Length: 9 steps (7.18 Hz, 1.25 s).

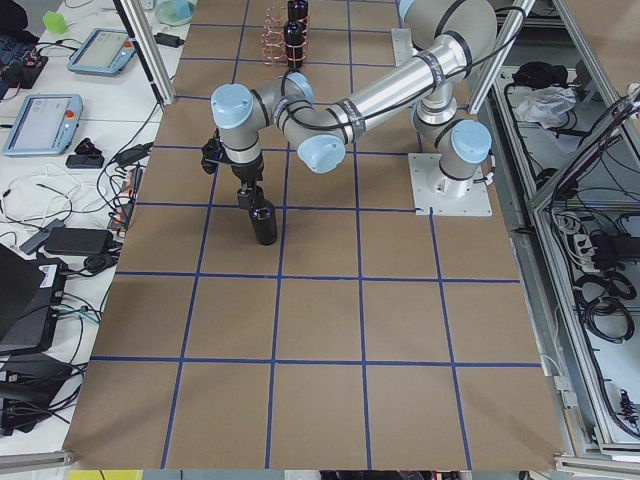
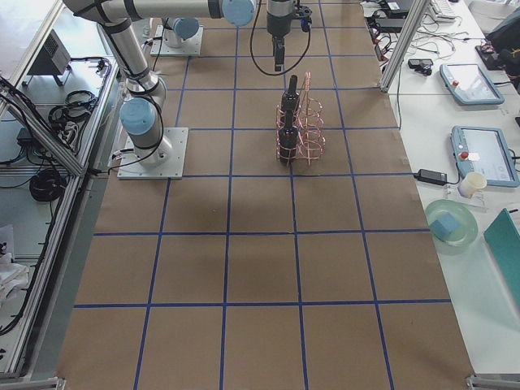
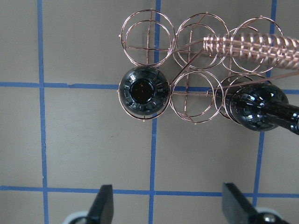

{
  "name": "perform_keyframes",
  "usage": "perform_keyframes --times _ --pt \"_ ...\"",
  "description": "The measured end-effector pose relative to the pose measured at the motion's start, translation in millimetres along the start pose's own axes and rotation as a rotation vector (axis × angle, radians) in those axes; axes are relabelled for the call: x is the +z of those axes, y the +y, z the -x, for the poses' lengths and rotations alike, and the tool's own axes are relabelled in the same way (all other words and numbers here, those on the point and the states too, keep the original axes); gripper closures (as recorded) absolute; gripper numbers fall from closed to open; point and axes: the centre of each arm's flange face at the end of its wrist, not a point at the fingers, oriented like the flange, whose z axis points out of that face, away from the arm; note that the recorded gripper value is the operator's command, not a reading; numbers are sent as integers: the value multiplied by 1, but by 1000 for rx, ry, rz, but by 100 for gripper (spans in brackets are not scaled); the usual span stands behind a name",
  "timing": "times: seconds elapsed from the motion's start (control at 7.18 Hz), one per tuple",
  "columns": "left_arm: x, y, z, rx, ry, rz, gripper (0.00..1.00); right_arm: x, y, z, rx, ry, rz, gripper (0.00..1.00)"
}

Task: Place wine into wine basket
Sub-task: 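Close the left gripper on the bottle neck and tilt it upright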

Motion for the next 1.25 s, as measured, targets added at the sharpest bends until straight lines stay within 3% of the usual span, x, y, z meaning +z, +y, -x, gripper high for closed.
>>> perform_keyframes --times 0.14,0.42,0.7,0.84,1.25 --pt "2 0 0 -5 5 2 3 0 0 0 0 0 0 16" --pt "6 1 -1 -12 10 11 24 -1 0 0 -4 1 -1 16" --pt "8 1 -1 -13 11 15 69 -1 0 0 -11 2 -2 16" --pt "9 1 -1 -13 12 16 100 -1 0 0 -12 2 -2 16" --pt "9 3 0 -5 0 35 100 0 0 1 -11 1 -1 16"
